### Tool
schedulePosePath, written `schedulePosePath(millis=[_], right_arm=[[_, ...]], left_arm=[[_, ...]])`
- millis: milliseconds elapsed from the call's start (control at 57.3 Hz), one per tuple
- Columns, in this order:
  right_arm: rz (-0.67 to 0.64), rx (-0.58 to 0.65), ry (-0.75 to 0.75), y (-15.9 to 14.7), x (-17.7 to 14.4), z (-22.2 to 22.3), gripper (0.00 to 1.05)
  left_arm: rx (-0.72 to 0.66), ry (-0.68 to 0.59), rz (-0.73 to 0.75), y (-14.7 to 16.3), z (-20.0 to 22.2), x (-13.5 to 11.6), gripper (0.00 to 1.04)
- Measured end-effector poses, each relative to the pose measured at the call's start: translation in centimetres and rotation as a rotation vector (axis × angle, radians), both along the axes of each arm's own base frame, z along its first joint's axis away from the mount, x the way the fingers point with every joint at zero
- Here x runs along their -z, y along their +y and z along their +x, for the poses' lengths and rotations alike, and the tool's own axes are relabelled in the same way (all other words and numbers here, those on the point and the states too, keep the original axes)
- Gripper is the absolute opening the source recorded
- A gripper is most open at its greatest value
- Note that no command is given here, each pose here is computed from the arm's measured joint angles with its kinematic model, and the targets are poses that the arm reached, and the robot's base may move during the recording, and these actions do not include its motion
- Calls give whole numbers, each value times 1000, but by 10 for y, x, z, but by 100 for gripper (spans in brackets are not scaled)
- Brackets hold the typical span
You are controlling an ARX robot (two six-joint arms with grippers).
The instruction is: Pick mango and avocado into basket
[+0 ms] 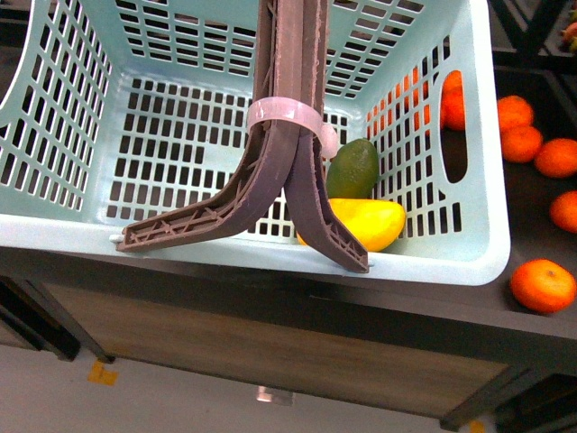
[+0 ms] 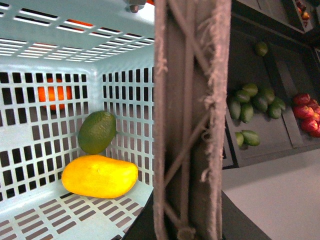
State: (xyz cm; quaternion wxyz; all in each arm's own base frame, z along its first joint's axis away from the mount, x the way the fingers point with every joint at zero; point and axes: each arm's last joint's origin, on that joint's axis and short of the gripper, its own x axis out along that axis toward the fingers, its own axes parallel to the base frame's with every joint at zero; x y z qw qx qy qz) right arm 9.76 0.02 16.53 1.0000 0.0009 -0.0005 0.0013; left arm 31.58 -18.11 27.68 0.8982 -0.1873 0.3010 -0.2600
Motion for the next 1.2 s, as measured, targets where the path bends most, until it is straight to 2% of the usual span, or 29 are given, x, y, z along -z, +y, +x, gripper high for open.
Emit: schedulePosePath(millis=[367,506,960,1205], right_arm=[[-1,-2,3,0,1,0,97],[-1,-2,3,0,1,0,97],[-1,1,2,0,1,0,97],[-1,1,3,0,1,0,97]], left_arm=[[8,2,-4,0,0,0,6],[-29,-1,3,5,3,0,6],[33,4,-9,-3,-2,0,6],[6,3,-5,-1,-1,0,6]])
